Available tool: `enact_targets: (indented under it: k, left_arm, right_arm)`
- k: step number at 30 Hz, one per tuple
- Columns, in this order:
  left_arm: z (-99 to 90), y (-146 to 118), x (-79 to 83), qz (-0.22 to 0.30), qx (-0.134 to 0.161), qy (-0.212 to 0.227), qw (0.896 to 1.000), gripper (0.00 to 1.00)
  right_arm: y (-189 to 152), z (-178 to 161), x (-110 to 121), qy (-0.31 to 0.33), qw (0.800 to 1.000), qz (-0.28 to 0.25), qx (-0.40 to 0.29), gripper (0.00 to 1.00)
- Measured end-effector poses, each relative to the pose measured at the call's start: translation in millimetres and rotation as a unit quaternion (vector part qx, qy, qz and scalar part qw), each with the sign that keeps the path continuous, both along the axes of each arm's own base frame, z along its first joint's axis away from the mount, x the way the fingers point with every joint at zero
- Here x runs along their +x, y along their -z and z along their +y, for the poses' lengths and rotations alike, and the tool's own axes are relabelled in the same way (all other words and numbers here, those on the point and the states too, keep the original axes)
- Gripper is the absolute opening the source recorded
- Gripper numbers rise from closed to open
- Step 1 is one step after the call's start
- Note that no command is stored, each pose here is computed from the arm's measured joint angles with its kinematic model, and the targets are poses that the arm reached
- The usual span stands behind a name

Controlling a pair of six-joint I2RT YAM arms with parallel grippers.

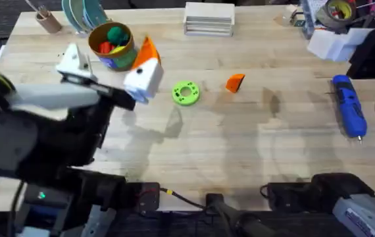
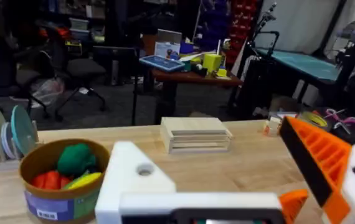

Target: Pick up the gripper from the table and insert it into the empty holder that is missing its gripper. Then pick up a screw, insert it into the mounting hole, and use the screwdriver to tighten it. Finally, clean up the table by picking up the vegetable and placing it into the bucket.

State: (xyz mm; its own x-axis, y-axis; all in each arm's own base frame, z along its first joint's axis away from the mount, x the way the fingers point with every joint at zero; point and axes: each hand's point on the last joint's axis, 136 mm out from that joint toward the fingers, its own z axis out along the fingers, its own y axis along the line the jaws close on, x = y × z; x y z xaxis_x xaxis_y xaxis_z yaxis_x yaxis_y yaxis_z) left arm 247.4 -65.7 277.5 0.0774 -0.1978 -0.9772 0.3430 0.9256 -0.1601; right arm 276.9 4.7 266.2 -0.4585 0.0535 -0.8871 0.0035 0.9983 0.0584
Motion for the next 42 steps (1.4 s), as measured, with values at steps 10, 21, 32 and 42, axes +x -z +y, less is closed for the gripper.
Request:
enact_targets:
  k: [10,21,32,42]
  left_arm:
    - [2.4,12.1,-19.9,-0.045,-0.009,0.001,0.999,0.995]
    - [2.4,34.2,-20.0,-0.054,-0.011,0.001,0.998,0.993]
    - [1.8,57.3,-14.6,-0.021,-0.007,0.001,1.0,0.994]
    - [1.5,118.2,-10.7,0.105,0.007,0.0,0.994,0.995]
  right_arm:
    - [0.0,0.0,0.0,0.0,1.0,0.0,0.0,0.991]
    - [0.0,0.0,0.0,0.0,1.0,0.0,0.0,0.991]
    - [0.0,0.0,0.0,0.0,1.0,0.0,0.0,0.992]
    - [0.0,0.0,0.0,0.0,1.0,0.0,0.0,0.992]
